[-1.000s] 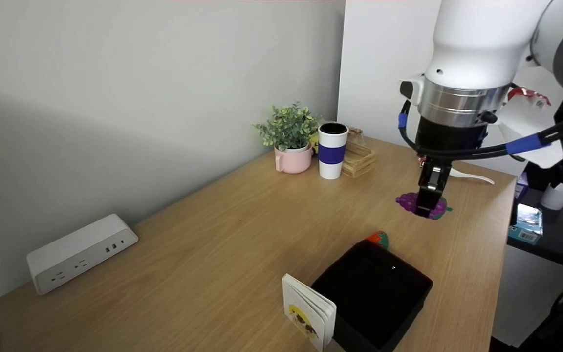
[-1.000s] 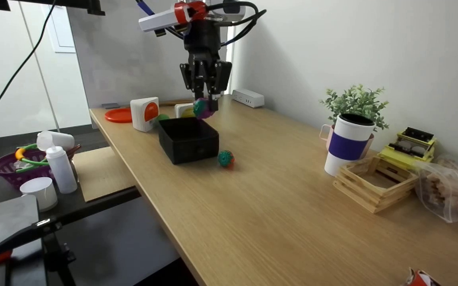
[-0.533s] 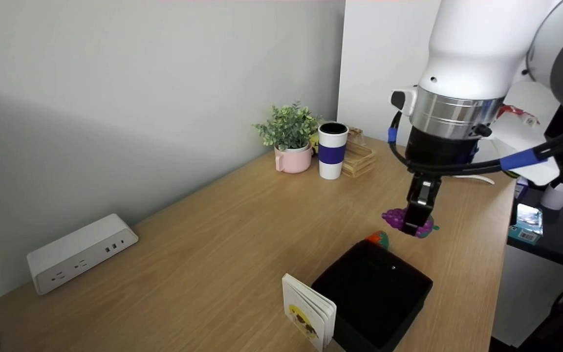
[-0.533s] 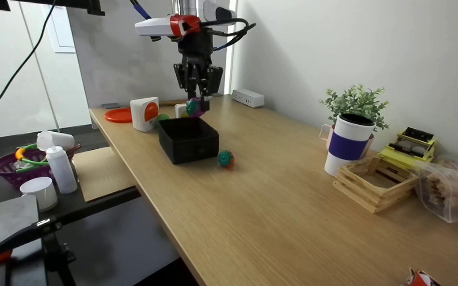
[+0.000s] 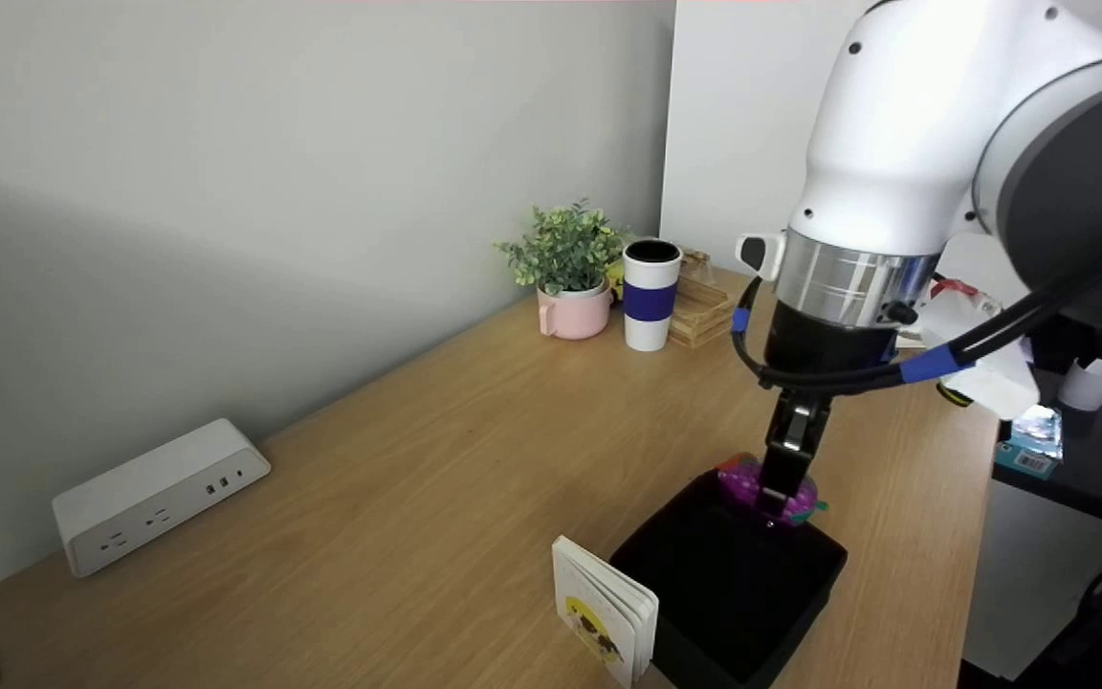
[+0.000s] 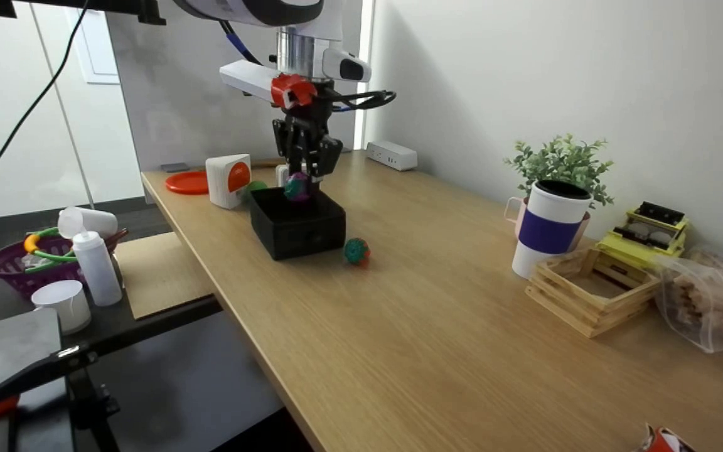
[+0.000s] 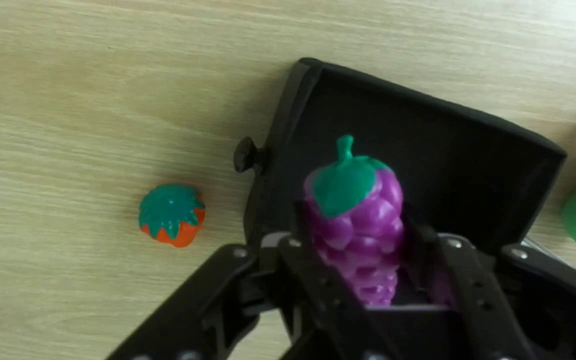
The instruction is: Put the plastic grapes and strawberry in the box respectively
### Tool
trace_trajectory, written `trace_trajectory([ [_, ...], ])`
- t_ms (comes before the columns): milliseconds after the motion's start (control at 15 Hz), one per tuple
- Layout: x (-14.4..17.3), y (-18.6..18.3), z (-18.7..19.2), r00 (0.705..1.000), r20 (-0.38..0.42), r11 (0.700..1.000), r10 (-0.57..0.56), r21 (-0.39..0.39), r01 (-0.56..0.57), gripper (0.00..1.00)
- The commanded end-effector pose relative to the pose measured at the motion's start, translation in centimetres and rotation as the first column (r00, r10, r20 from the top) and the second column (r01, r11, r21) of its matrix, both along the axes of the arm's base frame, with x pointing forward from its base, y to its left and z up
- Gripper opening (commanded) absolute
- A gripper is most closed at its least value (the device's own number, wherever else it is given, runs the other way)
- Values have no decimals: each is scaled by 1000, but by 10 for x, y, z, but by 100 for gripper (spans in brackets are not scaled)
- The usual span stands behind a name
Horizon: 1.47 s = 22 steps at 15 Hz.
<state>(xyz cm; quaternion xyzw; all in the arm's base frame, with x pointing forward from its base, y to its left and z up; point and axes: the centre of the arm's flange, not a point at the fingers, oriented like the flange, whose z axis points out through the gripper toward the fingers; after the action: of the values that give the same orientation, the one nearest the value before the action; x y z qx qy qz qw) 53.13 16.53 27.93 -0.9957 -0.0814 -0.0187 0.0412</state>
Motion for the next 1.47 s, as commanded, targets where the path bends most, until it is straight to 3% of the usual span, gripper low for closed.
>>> trace_trajectory([
  [0,10,12,-28,999,-36,1000,19,24,-18,20],
  [600,15,27,-77,992,-118,999,37,-5,-38,20],
  [1400,17,22,-86,991,-132,1000,28,-4,-28,20],
])
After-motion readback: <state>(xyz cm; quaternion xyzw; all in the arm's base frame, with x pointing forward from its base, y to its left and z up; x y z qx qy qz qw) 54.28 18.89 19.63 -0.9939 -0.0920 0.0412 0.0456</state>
